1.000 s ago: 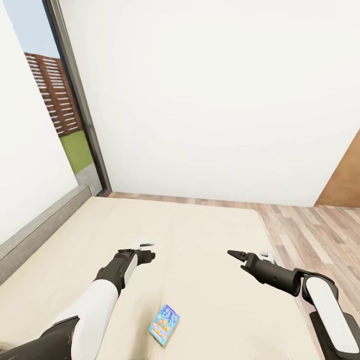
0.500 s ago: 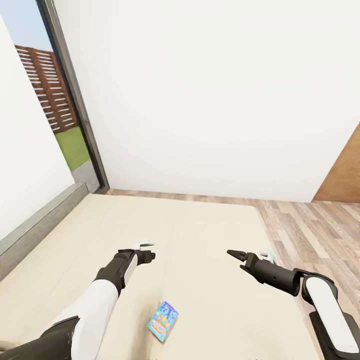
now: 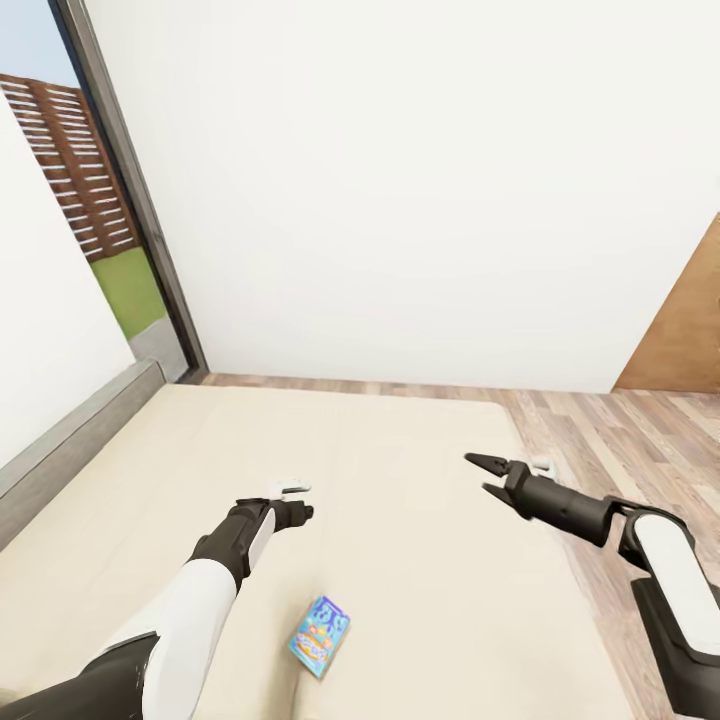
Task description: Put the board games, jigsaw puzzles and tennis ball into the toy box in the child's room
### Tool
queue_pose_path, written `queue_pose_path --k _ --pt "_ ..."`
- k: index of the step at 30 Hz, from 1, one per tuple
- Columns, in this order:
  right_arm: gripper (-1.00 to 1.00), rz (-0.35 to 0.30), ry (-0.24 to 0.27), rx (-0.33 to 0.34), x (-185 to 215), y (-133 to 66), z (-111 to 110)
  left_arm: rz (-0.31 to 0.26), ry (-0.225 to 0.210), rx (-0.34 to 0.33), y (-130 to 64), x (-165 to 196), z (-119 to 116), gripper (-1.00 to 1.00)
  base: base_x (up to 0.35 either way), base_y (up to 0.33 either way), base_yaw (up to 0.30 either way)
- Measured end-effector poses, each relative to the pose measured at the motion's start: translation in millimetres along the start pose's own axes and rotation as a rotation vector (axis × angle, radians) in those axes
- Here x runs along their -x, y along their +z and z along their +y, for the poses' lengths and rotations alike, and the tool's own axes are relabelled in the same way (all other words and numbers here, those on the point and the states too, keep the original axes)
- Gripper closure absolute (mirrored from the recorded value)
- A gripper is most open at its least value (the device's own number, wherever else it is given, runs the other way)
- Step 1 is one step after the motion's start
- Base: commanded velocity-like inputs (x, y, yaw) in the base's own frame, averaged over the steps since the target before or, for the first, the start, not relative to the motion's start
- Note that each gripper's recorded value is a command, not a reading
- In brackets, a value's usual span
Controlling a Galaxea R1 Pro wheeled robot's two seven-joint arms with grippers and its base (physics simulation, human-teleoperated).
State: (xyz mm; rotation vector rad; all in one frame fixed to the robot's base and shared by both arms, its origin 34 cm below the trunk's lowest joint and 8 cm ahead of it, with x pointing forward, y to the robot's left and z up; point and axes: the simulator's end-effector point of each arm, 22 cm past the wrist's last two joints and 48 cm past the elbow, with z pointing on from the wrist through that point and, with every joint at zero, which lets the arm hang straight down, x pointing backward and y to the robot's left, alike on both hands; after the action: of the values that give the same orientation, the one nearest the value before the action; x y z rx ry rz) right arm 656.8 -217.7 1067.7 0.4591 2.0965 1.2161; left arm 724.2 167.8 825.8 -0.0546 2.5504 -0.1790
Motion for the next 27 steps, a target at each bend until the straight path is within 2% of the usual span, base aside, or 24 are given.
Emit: queue_pose_path --k 3,4,11,13,20,27 --pt "-1.0 -0.024 -0.032 0.042 27 -1.6 21 0.006 -0.001 -0.011 2.0 -3 -2 -1.0 0.0 0.0 -0.035" --pt "-1.0 -0.038 -0.052 0.068 42 -2.8 35 0.007 -0.001 -0.016 2.6 -3 -3 -1.0 0.0 0.0 -0.019" --pt "-1.0 -0.093 -0.123 0.13 93 -0.9 80 0.019 -0.003 -0.021 7.3 -9 -4 -1.0 0.0 0.0 -0.008" --pt "-1.0 -0.101 -0.142 0.137 109 4.9 94 0.023 -0.003 -0.022 8.6 -11 -3 -1.0 0.0 0.0 -0.002" --pt "-1.0 -0.033 -0.169 0.095 112 41.2 103 0.035 -0.005 -0.022 13.2 -17 -3 -1.0 0.0 0.0 -0.001" --pt "-1.0 0.028 -0.152 0.013 109 72.3 85 0.047 -0.007 -0.021 17.7 -23 -2 -1.0 0.0 0.0 0.0"
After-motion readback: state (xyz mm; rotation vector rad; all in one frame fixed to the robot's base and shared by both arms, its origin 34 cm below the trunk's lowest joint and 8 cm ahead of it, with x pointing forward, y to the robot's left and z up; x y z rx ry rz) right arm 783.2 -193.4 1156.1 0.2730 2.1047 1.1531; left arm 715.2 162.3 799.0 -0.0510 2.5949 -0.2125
